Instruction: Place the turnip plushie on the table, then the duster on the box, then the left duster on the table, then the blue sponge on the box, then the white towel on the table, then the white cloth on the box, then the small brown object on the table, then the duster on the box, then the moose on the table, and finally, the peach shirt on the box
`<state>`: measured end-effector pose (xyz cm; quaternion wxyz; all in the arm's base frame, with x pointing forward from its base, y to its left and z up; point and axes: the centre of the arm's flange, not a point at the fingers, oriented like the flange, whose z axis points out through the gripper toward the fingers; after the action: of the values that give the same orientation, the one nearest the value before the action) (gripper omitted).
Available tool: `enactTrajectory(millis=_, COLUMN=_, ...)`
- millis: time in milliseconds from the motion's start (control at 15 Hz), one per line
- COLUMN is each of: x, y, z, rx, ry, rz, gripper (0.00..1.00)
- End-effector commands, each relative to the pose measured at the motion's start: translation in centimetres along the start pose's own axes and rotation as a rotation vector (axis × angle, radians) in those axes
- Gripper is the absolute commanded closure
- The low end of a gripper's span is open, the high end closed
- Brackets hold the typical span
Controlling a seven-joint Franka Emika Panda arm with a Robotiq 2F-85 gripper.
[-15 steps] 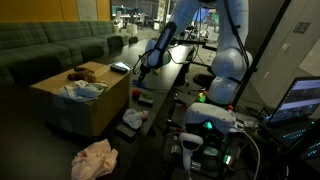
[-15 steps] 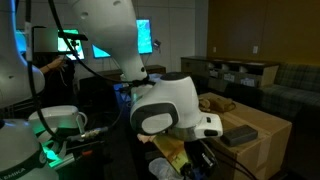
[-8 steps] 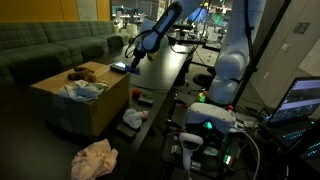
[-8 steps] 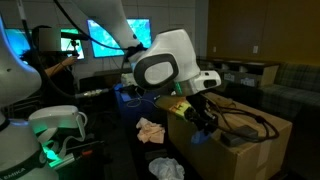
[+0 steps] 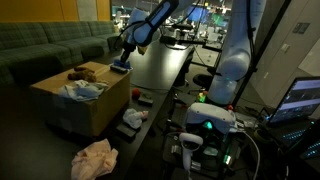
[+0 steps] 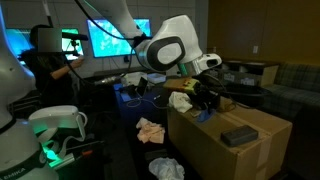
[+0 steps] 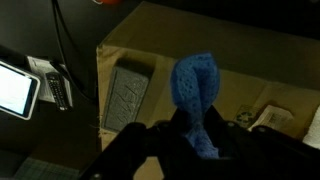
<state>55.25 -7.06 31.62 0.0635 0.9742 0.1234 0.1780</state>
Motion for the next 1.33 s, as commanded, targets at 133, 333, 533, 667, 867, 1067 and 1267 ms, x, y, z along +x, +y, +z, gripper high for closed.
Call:
enactTrajectory(millis=133, x=2.8, y=0.9, z=1.8, rx=-0.009, ry=0.0, rz=-0.028, gripper=0.94)
enactTrajectory(millis=333, x=3.4, y=1.6, z=3.9, rx=-0.022, ry=-0.012, rz=-0.021, gripper=0.94)
enactTrajectory(millis=533, x=4.1, y=2.2, z=6.2, rx=-0.027, ry=-0.037, rz=-0.012, gripper=0.94)
enactTrajectory(millis=667, x=4.7, y=2.6, z=7.4, rx=-0.029, ry=-0.047, rz=0.005, gripper=0.94)
enactTrajectory(millis=867, x=5.6, y=2.8, z=8.5, rx=-0.023, ry=-0.061, rz=0.027, gripper=0.94)
enactTrajectory(millis=1067, x=6.4, y=2.6, z=9.3, rx=-0.032, ry=-0.066, rz=0.042, gripper=0.94)
enactTrajectory(millis=1267, x=7.1, y=2.5, z=9.6, rx=-0.038, ry=-0.067, rz=0.056, gripper=0.92)
